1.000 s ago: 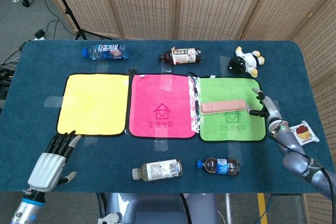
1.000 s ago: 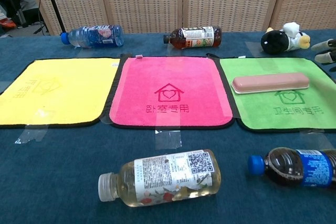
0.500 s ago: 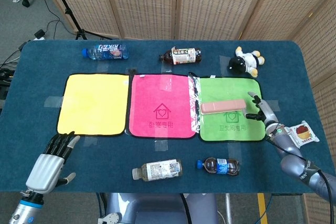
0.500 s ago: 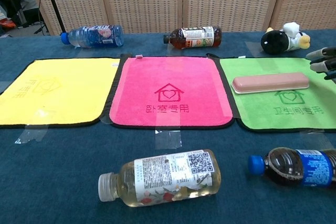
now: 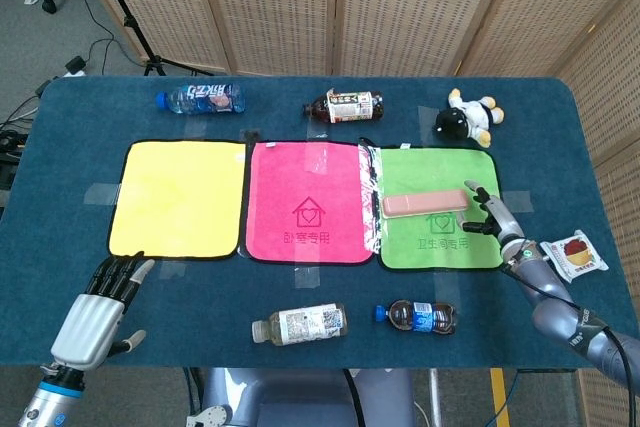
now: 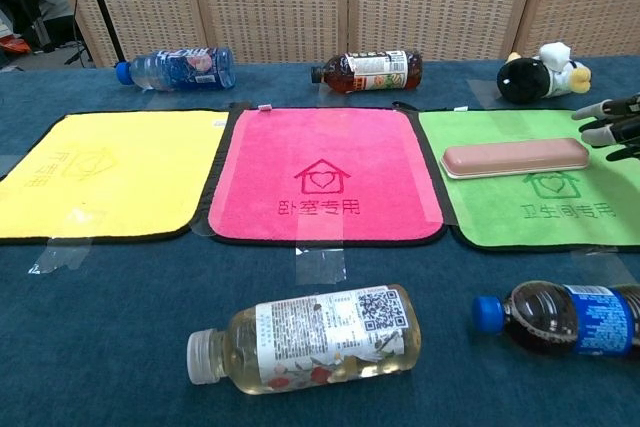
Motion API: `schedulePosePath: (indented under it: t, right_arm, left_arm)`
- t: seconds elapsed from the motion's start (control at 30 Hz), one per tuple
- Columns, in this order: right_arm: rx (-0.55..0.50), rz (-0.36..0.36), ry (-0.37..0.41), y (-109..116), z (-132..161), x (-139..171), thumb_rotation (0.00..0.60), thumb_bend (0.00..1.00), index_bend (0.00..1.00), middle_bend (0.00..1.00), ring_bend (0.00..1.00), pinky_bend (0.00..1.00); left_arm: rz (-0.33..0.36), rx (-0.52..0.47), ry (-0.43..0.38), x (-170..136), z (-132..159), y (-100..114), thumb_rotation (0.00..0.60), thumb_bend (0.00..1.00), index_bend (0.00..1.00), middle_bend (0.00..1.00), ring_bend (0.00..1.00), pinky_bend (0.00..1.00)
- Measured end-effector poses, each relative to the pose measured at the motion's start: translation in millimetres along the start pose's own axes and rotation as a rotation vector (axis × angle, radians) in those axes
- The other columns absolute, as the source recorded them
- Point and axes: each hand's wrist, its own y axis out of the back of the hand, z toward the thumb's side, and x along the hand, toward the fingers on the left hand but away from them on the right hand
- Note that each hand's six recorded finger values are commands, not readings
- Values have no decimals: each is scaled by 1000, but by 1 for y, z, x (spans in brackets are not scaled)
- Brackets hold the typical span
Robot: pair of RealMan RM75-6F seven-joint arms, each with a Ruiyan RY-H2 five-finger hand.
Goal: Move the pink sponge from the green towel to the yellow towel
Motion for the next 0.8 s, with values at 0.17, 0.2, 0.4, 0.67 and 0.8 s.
schedulePosePath:
  t: [0.17, 0.2, 0.4, 0.67, 0.8]
  right_arm:
    - [14, 21, 8, -9, 5, 1, 600, 568, 0, 0, 0, 0]
    - [14, 24, 8, -10, 6, 1, 600, 568, 0, 0, 0, 0]
    - [27, 38, 6, -18, 7, -1, 600, 568, 0, 0, 0, 0]
    - [41, 25, 2, -17, 7, -6, 600, 568, 0, 0, 0, 0]
    - [42, 29, -7, -17, 5, -5, 600, 569, 0, 0, 0, 0]
  left_arm:
    - [4, -4, 0, 0, -1, 1, 600, 135, 0, 0, 0, 21]
    - [3, -5, 0, 0, 0, 1, 600, 135, 0, 0, 0, 22]
    - [0, -9, -5, -1, 0, 1, 600, 135, 0, 0, 0, 22]
    - [-9, -8, -5, -1, 0, -1, 600, 135, 0, 0, 0, 21]
    - [-19, -6, -6, 0, 1, -4, 600, 135, 0, 0, 0, 21]
